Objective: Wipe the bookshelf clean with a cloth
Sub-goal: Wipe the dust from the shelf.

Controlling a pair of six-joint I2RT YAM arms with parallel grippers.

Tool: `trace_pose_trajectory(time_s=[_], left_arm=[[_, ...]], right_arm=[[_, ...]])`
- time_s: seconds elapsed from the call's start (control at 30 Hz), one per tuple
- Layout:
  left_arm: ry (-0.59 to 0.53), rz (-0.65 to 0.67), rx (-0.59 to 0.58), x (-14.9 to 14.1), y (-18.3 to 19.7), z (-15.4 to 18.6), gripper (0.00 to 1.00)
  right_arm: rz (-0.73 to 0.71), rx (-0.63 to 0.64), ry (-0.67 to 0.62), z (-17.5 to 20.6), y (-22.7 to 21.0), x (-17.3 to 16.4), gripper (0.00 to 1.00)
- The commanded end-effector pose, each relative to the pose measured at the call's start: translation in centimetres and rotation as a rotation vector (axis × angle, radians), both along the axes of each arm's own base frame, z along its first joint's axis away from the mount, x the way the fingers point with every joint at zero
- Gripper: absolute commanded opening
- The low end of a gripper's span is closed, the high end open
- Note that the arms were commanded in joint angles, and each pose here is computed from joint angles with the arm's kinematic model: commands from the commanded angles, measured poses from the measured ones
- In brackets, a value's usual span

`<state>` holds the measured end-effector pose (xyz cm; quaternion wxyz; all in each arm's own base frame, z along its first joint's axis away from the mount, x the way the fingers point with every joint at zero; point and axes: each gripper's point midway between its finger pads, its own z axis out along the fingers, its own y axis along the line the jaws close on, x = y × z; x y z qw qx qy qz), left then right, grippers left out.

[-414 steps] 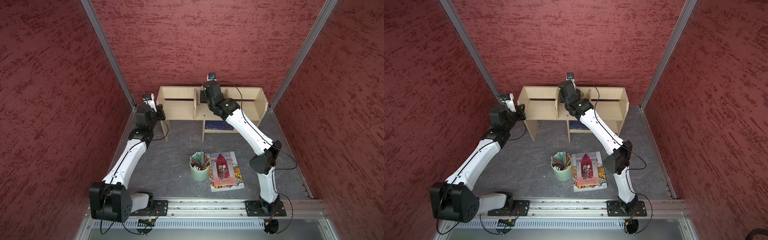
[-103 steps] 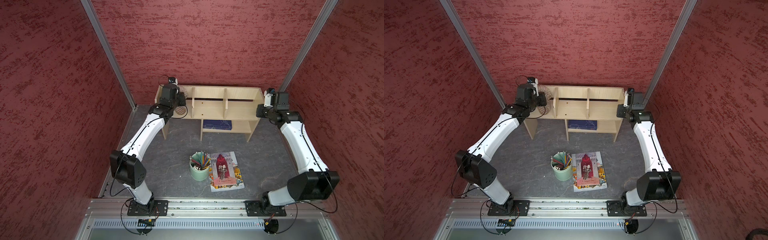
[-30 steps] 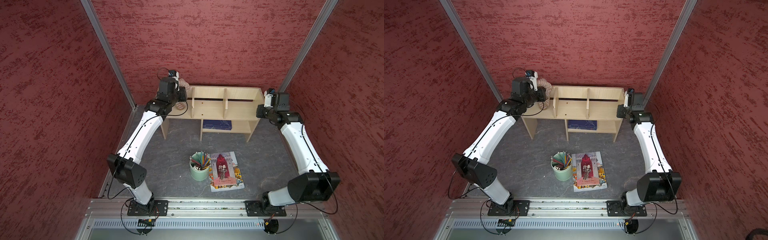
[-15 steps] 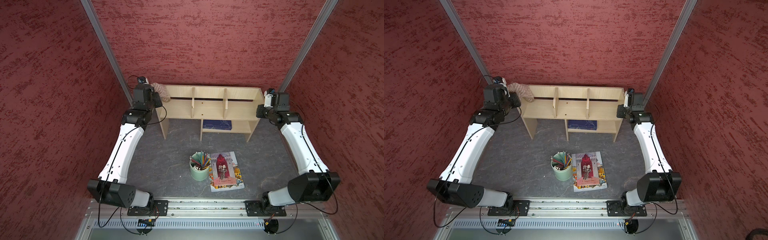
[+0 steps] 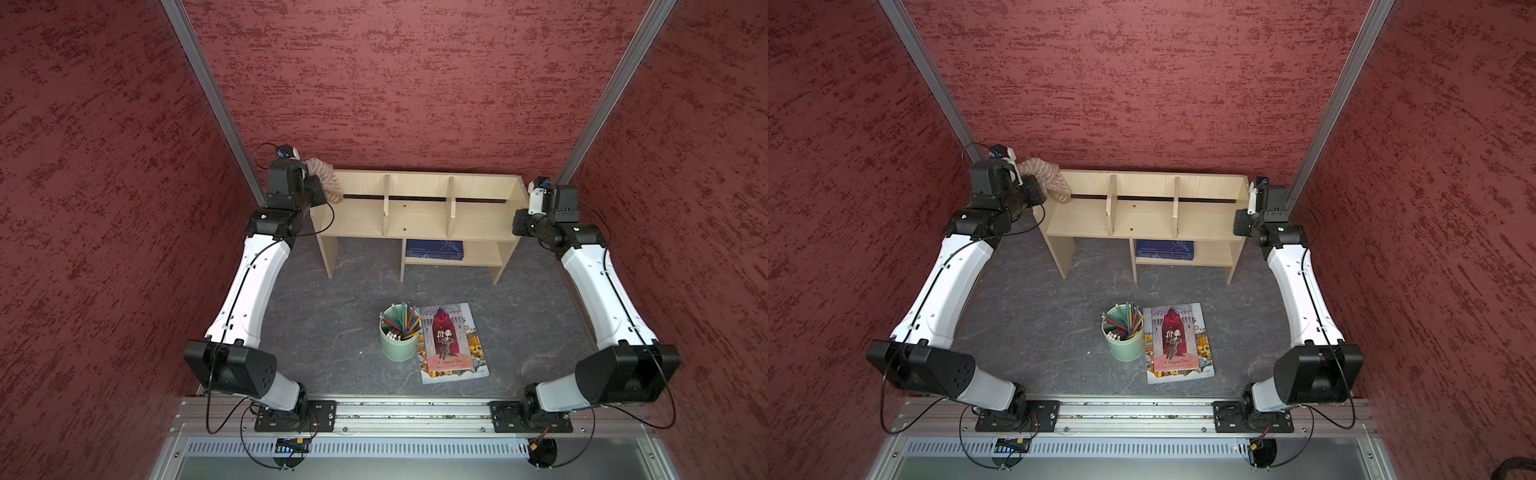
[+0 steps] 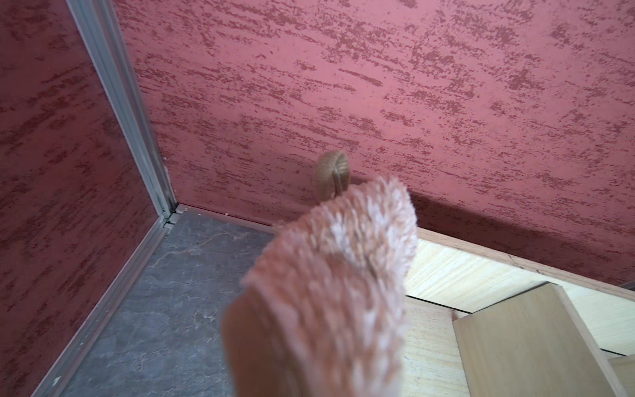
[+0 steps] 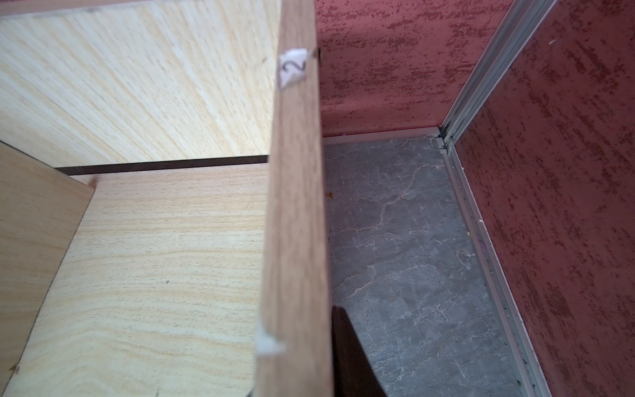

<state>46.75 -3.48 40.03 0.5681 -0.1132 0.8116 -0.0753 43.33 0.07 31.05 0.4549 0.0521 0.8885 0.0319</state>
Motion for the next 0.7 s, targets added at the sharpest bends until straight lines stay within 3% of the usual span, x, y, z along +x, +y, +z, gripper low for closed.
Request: trace_pose_trajectory(time_s=[0.0,0.2,0.67], left_arm=[[-0.056,-0.074,-0.047,1.6,-1.4,1.5,0.00],[-0.049,-0.066,-0.075,1.0,-1.4,1.2,0.00],[0.046,0.018,-0.116,-10.4,0.0,-6.7,0.00]], right_arm=[[-0.009,0.148,-0.082,2.6,0.7,-0.2,0.00],[-0.011,0.141,-0.083,2.6,0.6,-0.4,0.00],[-0.011,0.152,-0.080,2.2,0.7,0.0,0.00]])
